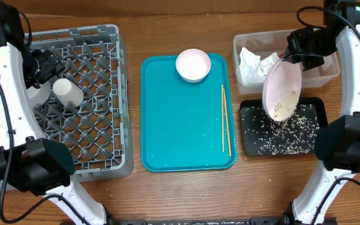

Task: Sort waste into correct bins and load items into the dishwasher
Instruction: 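Tilt the plate with the right gripper to dump rice onto the black tray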

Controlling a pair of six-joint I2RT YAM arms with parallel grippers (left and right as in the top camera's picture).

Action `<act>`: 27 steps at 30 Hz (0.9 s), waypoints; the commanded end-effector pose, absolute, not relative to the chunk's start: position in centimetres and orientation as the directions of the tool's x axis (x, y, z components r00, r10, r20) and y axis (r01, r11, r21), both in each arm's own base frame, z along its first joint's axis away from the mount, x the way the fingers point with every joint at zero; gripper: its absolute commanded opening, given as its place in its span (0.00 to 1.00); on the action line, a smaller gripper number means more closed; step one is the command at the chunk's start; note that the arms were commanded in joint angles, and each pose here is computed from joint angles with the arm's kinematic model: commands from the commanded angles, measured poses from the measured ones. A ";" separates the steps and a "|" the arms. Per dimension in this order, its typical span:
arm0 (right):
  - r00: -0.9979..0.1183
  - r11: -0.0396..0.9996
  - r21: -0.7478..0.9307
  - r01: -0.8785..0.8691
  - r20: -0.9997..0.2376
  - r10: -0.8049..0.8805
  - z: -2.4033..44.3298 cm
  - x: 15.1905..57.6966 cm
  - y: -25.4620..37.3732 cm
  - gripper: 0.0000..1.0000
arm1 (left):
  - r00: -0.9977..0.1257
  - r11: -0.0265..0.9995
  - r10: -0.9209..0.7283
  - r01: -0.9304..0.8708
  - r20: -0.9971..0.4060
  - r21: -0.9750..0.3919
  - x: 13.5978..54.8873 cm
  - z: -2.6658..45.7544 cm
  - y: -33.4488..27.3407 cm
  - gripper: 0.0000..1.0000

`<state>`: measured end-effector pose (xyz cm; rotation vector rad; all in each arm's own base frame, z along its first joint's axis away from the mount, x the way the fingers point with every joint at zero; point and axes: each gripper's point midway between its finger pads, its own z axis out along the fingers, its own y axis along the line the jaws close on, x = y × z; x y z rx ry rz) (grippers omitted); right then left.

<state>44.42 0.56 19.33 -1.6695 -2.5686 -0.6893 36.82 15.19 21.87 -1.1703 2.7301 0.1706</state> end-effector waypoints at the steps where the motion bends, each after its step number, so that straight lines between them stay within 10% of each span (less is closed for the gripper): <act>1: -0.476 0.349 0.437 0.829 0.226 0.850 22.3 43.8 0.2 0.04 | -0.669 0.679 -0.709 -0.733 -0.222 0.042 36.4 22.8 15.2 1.00; 27: -0.615 0.393 0.544 0.741 0.315 0.723 24.0 42.8 2.6 0.04 | -0.669 0.679 -0.709 -0.733 -0.222 0.042 36.4 22.8 15.2 1.00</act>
